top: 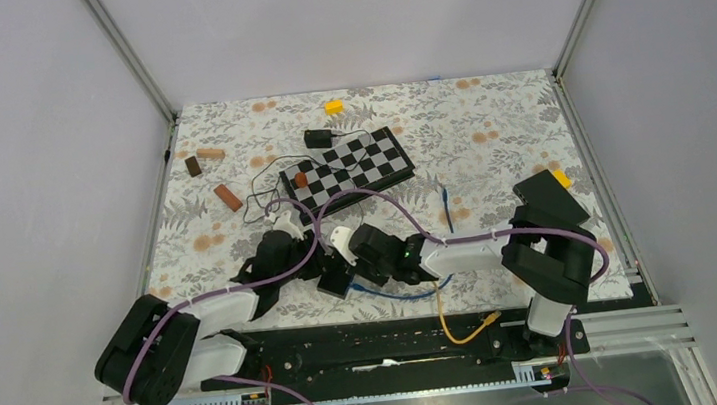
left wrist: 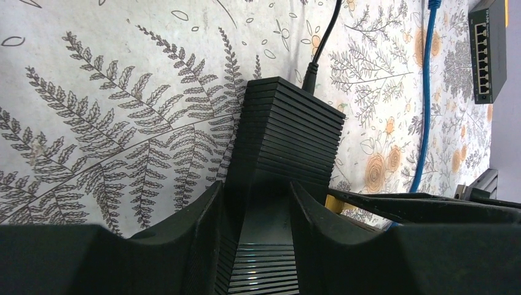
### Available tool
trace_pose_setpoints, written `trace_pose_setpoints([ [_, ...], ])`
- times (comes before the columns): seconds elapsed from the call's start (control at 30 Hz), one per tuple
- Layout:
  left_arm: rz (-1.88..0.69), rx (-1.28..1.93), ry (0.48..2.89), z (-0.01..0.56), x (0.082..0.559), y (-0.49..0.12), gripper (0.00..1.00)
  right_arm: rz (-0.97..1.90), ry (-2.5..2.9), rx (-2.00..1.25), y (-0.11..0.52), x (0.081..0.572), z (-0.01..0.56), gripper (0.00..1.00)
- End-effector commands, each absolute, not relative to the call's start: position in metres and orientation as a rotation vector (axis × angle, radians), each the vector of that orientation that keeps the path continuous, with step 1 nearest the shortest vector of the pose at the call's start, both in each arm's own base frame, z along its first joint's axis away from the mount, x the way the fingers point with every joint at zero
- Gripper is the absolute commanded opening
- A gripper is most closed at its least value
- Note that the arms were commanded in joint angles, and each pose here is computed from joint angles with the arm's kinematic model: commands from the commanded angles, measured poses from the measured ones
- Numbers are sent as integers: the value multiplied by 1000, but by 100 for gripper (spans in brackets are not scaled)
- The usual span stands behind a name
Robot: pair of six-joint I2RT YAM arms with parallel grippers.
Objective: Insert the plug into the switch port
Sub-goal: Insert the connector into the switch port.
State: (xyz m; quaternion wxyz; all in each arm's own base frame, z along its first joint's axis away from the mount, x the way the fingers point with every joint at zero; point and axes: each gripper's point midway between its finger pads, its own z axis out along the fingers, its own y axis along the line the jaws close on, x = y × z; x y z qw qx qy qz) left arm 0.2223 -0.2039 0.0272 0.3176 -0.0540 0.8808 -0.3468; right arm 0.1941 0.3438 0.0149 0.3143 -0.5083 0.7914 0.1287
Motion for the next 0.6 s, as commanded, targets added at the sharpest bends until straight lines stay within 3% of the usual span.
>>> trace_pose_setpoints([
  [0.0, -1019, -69, 2532, -3, 164, -214, 40, 522, 1842, -1141, 401, 235, 90, 0],
  [0.57, -1193, 121, 2501, 10, 147, -253, 43, 645, 1678, -1106, 430, 249, 140, 0],
])
